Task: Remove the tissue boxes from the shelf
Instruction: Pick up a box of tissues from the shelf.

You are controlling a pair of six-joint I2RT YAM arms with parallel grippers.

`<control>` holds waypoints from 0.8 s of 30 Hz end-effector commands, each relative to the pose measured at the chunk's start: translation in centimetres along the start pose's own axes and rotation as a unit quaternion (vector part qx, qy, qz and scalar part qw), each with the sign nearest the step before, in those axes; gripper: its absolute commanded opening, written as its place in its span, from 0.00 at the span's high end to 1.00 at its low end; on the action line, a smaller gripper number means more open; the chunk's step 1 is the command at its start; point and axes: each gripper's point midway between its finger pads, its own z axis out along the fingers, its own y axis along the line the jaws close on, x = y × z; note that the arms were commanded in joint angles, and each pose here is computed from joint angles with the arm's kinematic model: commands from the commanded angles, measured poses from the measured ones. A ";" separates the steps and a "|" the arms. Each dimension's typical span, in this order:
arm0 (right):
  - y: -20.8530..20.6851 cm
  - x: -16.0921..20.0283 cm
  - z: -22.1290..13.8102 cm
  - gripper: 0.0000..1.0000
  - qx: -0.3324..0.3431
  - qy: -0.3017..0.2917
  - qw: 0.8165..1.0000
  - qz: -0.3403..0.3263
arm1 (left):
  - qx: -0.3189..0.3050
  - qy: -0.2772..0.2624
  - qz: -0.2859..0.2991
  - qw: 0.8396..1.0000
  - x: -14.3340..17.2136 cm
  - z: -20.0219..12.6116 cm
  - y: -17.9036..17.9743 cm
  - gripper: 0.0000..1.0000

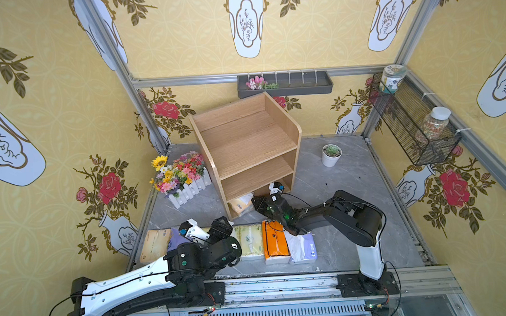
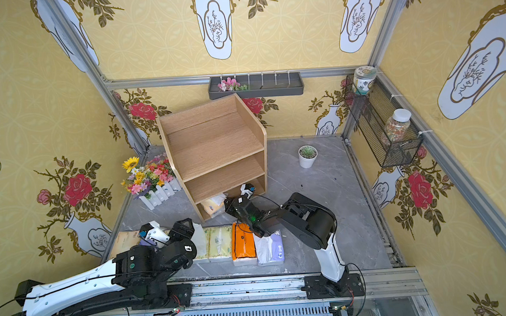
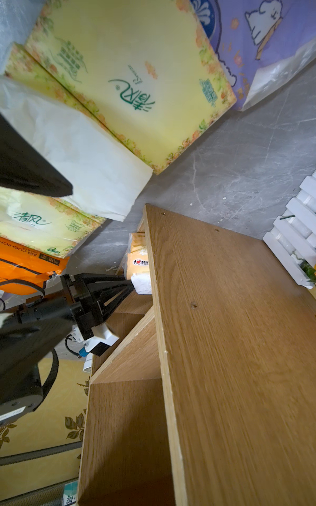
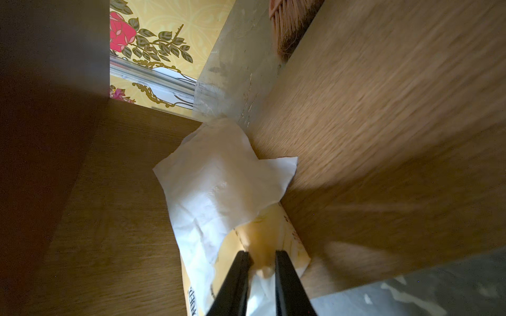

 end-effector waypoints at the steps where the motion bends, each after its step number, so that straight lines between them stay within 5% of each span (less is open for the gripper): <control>1: -0.3 0.1 0.1 0.84 0.003 0.002 1.000 0.003 | 0.005 -0.014 -0.006 1.000 -0.3 0.2 0.0 0.25; 9: 0.1 -0.3 -0.4 1.00 -0.006 0.006 1.000 0.014 | 0.006 -0.008 -0.006 1.000 0.1 0.2 -0.5 0.24; 24: 1.2 -1.5 -3.4 1.00 -0.003 0.008 0.999 0.041 | 0.021 0.002 -0.008 1.000 1.1 0.5 -1.5 0.24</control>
